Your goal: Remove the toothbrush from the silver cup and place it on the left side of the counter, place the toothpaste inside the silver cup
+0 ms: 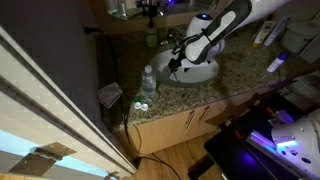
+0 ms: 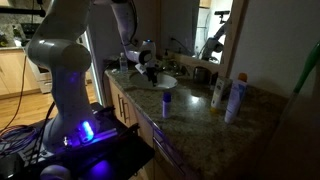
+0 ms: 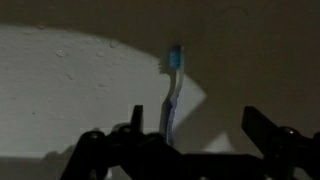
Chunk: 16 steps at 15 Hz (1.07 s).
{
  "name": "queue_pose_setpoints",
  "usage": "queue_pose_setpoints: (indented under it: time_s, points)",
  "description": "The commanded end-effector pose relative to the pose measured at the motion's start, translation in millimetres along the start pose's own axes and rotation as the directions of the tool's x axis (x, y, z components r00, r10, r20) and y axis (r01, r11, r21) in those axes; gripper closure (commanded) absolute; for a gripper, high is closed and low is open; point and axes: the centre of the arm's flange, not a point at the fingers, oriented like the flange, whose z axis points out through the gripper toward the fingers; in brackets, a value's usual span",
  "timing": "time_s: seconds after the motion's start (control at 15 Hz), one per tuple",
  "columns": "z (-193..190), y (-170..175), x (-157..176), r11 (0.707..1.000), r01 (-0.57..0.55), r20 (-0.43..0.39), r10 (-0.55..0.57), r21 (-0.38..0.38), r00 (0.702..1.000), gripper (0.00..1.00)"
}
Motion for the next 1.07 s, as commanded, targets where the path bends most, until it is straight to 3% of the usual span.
queue_pose_setpoints:
  time_s: [0.0,0.33,0.4,1.0]
  points:
    - [8.7,0.0,-3.0,0.999,-0.023,-0.004,0.023,-0.03,1.0,0.0]
    - [5.5,1.2,-2.5,0.999,-0.04,0.002,0.04,-0.014,0.999,0.0]
    - [18.1,2.6,-0.9,0.997,-0.031,0.005,0.031,-0.065,1.0,0.0]
    - [60.0,-11.3,15.7,0.999,-0.009,-0.053,0.007,-0.05,0.999,0.0]
